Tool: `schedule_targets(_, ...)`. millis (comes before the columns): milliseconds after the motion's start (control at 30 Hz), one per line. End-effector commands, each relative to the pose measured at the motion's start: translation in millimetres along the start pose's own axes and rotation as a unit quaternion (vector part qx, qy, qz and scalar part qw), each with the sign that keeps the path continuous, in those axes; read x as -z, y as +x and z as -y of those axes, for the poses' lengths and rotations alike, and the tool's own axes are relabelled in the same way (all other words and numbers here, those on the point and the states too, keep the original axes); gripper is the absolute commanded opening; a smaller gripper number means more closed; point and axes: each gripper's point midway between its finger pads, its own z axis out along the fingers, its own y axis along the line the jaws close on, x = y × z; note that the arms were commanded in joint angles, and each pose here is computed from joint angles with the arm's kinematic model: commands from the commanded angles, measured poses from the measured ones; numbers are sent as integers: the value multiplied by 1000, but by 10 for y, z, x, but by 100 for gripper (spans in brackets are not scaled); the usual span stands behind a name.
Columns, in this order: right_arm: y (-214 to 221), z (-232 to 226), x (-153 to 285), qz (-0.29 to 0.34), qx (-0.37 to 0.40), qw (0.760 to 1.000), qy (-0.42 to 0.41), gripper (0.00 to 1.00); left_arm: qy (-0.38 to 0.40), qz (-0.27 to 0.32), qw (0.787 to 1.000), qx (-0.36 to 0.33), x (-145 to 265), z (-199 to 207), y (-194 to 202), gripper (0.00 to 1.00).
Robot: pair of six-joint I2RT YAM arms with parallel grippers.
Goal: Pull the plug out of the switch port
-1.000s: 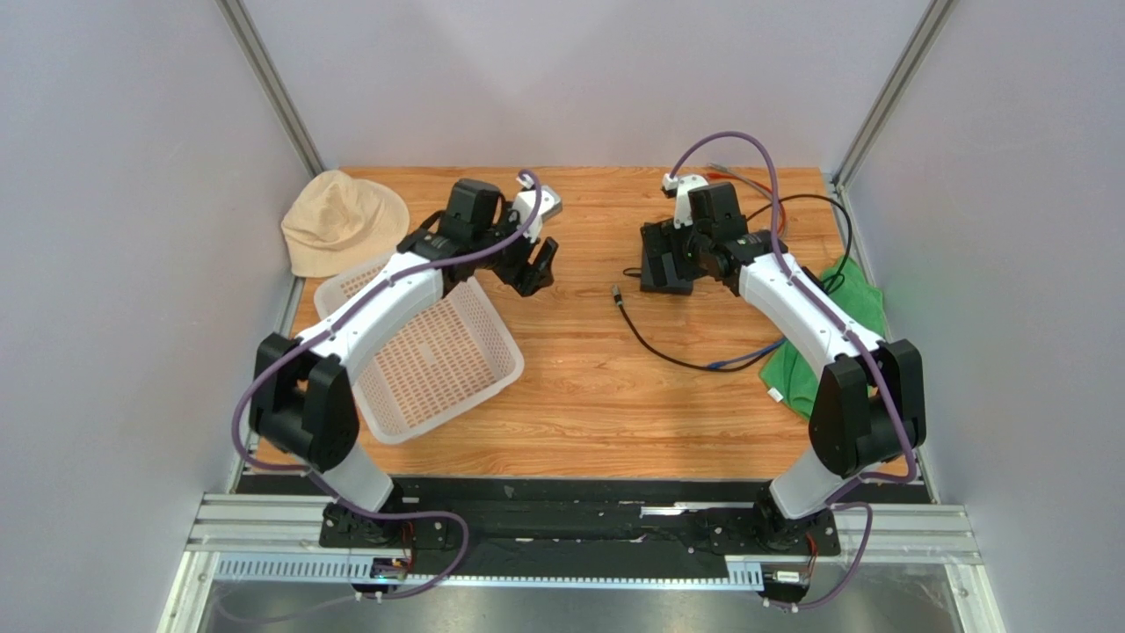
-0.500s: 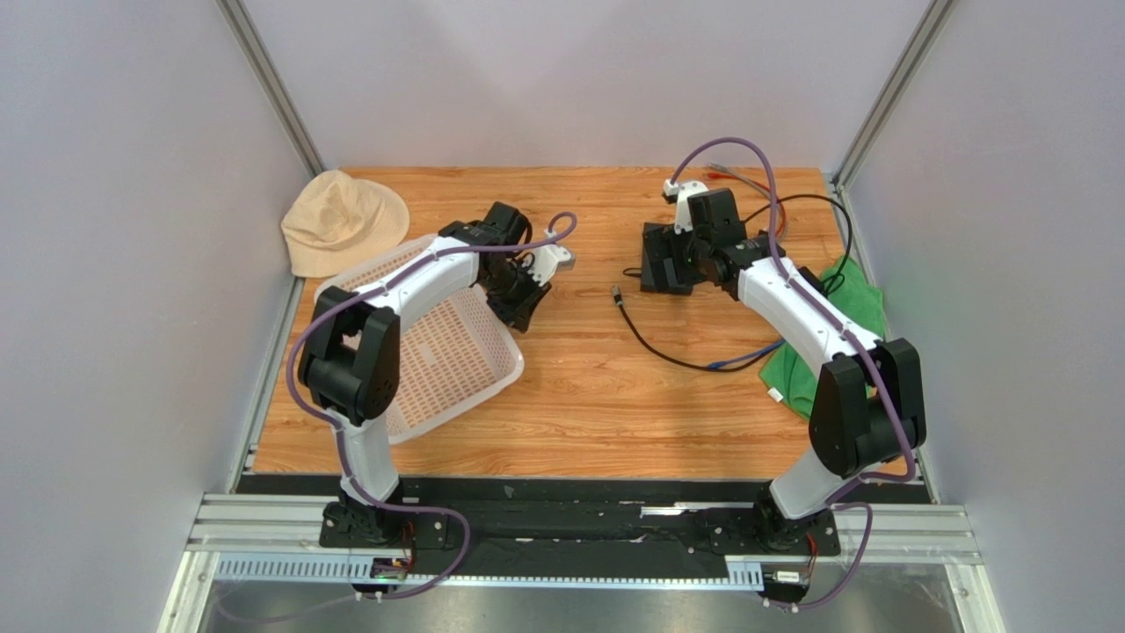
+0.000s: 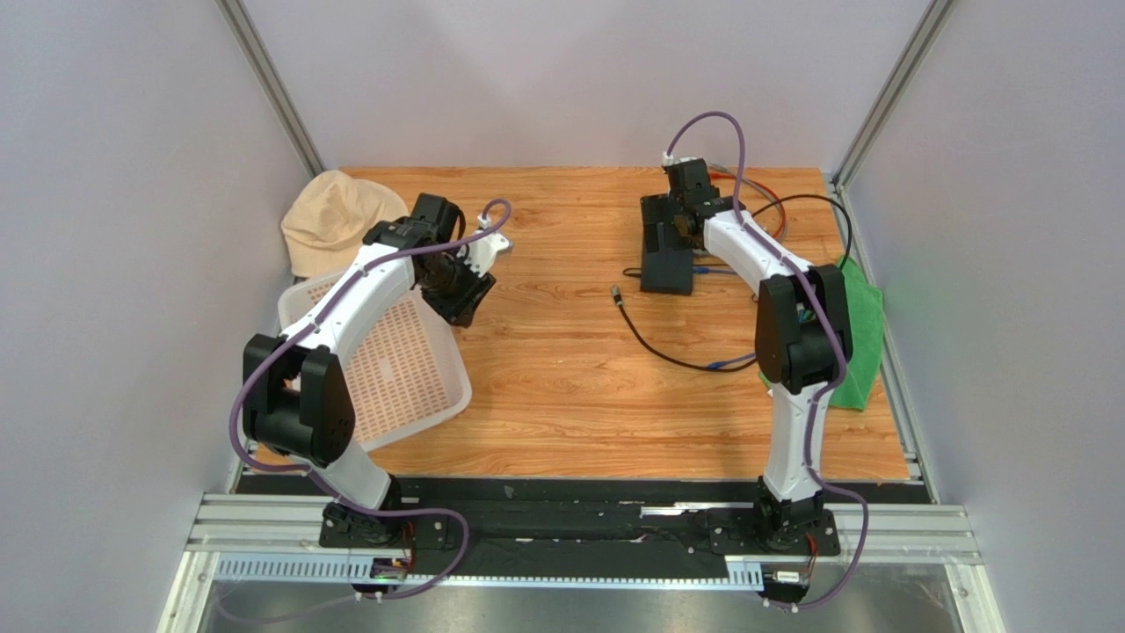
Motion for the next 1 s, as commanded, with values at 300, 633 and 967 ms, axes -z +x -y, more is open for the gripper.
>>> schedule_targets(300,-148,-74,-336,-3,-73,997,-6,100,18,41,997,62,283,189,-195,71)
schedule_targets(633,56,-109,-466,-27,-82,996,-4,100,30,33,997,67,267,230,-167,71)
schedule_targets(967,404,-434,-401,-78,-89,988,-96,100,32,34,997,63,261,233,-182,70)
